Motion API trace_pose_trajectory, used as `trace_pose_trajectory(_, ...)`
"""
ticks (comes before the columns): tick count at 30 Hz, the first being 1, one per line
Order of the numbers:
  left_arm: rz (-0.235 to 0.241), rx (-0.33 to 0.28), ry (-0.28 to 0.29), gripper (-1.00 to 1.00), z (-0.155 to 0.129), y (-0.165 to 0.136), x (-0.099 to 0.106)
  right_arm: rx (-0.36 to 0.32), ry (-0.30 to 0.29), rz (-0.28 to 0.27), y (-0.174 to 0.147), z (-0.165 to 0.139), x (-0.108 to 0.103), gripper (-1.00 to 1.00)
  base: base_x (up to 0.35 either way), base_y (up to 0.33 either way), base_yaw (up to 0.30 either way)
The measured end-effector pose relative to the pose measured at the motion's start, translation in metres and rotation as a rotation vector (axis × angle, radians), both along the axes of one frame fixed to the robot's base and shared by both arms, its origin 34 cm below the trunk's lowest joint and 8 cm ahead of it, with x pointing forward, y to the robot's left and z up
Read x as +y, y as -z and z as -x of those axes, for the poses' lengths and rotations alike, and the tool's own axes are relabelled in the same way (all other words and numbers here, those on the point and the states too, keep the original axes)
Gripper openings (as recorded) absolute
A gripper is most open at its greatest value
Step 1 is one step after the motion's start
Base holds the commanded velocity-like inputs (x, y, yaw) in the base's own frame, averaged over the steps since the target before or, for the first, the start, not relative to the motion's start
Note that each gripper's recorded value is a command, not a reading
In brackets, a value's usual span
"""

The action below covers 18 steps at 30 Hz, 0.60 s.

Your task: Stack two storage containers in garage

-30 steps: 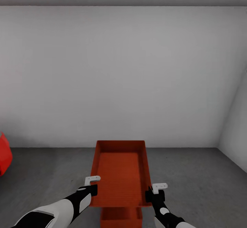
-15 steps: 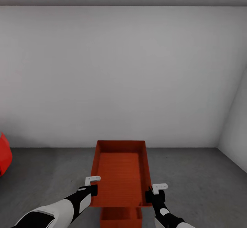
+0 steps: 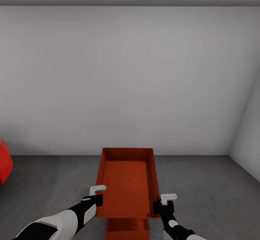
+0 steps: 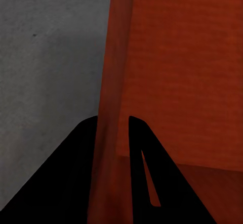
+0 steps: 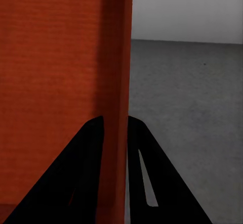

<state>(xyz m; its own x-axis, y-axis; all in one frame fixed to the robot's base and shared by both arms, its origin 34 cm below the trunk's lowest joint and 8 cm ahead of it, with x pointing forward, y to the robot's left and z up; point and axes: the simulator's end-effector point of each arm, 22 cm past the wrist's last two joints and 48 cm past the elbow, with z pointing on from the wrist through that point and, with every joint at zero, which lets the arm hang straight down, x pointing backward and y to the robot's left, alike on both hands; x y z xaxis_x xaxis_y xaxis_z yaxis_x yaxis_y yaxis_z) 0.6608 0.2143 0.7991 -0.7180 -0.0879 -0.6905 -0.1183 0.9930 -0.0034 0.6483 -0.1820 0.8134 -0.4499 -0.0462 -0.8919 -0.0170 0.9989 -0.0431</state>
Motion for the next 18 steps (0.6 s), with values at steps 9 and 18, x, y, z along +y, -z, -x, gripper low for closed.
trace_pose_trajectory(9,-0.004,0.013,0.005,-1.00,0.002,0.007,0.000,0.014,0.006,-0.004,0.009,0.005,0.000,-1.00,0.000,0.000,0.000)
trace_pose_trajectory(18,0.010,0.030,-0.009,-1.00,0.006,0.015,0.000,0.028,-0.010,0.002,0.012,0.001,0.000,-1.00,0.000,0.000,0.000)
